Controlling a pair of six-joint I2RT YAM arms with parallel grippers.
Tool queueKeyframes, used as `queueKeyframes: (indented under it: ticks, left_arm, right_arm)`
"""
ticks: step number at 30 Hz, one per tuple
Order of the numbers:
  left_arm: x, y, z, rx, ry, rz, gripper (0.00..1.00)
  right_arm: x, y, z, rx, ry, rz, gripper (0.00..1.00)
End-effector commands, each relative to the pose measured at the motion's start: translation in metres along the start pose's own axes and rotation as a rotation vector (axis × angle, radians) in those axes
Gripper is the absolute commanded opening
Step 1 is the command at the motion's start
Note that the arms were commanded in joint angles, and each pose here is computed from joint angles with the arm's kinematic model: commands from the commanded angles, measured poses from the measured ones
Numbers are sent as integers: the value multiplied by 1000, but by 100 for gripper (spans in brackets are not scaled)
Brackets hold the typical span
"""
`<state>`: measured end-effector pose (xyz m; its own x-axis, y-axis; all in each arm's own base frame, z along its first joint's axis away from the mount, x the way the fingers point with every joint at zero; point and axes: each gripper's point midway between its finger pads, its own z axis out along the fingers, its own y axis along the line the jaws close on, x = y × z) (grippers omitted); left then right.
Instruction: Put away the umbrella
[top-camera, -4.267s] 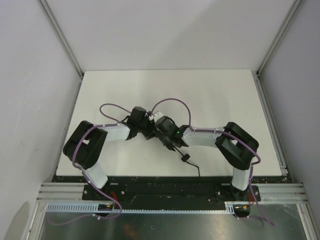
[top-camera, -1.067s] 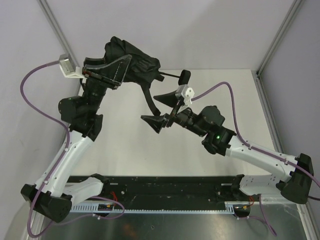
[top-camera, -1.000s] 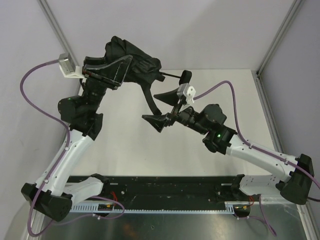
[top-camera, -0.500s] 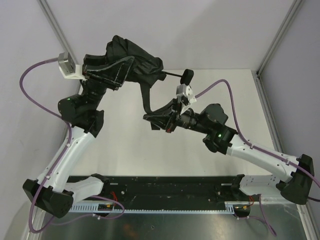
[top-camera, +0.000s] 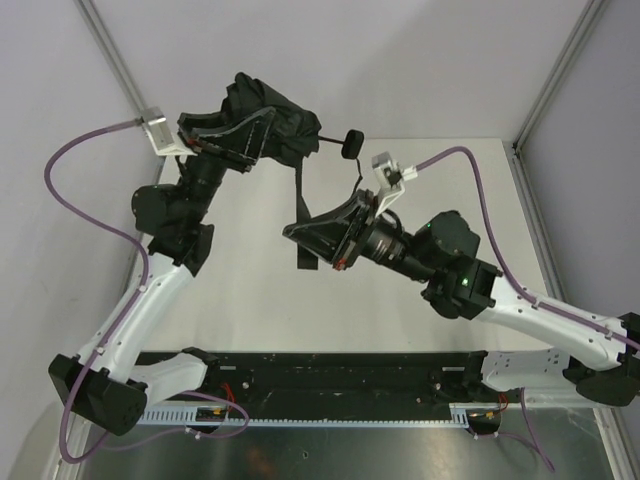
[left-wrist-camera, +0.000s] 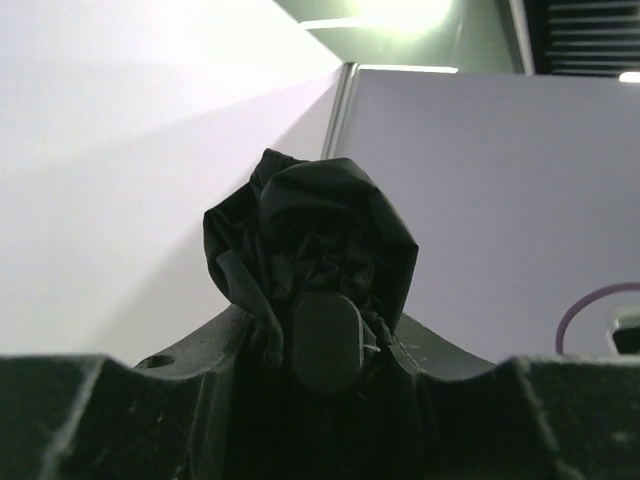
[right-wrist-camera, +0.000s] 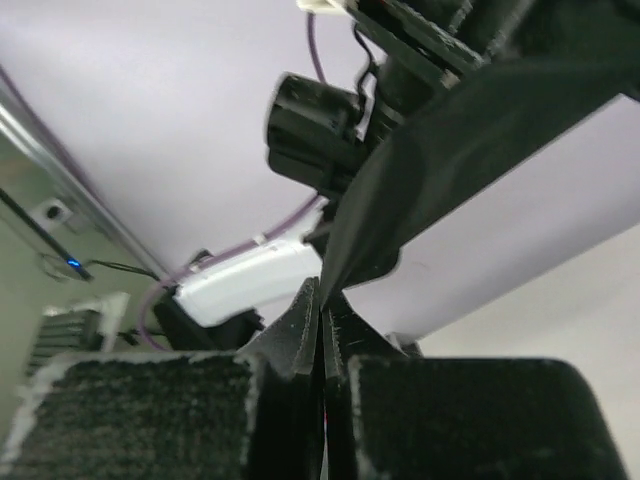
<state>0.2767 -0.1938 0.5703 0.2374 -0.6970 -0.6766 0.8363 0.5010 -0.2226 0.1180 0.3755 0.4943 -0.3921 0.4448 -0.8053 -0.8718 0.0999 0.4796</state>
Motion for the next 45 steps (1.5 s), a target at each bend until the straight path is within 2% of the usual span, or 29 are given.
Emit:
queueKeyframes:
  ticks: [1, 3, 5, 7, 8, 11, 13, 15, 17, 20, 24, 30, 33, 39, 41, 42, 45]
  left_arm:
    - [-15, 6, -4, -40, -55, 99, 0]
    - [-13, 9, -7, -61, -52, 94, 0]
    - [-13, 12, -9, -80, -53, 90, 0]
    - [-18, 11, -10, -89, -60, 97, 0]
    - [-21, 9, -10, -92, -64, 105, 0]
    - [-28, 8, -10, -105, -53, 146, 0]
    - [-29, 8, -9, -113, -39, 184, 0]
    - [-28, 9, -8, -125, -17, 234, 0]
    - [-28, 12, -9, -142, -1, 288, 0]
    - [-29, 18, -11, -178, 21, 367, 0]
    - [-31, 26, -14, -233, 36, 446, 0]
    - [-41, 33, -17, -314, 17, 486, 0]
    - [-44, 31, -16, -318, 6, 475, 0]
    - [-49, 23, -22, -318, -15, 437, 0]
    - [-51, 20, -24, -314, -20, 424, 0]
    - [-52, 18, -25, -313, -24, 419, 0]
    - [-55, 16, -26, -315, -34, 400, 0]
  right_arm:
    - [-31, 33, 0, -178, -16, 265, 0]
    - [-36, 40, -4, -245, -8, 304, 0]
    - [-39, 29, -8, -207, -7, 295, 7]
    - [-37, 3, -14, -76, -8, 226, 20]
    - [-32, -19, -18, 29, -1, 166, 30]
    - [-14, -79, -34, 305, 52, -26, 66]
    - [1, -104, -41, 423, 113, -134, 89]
    - [12, -118, -43, 530, 162, -249, 97]
    - [16, -128, -42, 644, 191, -367, 99]
    - [11, -135, -35, 808, 178, -536, 99]
    - [-2, -145, -17, 1032, 86, -707, 99]
    - [5, -156, 18, 1151, -42, -819, 98]
    - [4, -161, 29, 1185, -85, -822, 93]
    - [-7, -194, 29, 1283, -133, -873, 73]
    - [-7, -201, 27, 1293, -124, -900, 63]
    - [-8, -202, 26, 1290, -120, -912, 56]
    - [-6, -204, 24, 1255, -100, -937, 20]
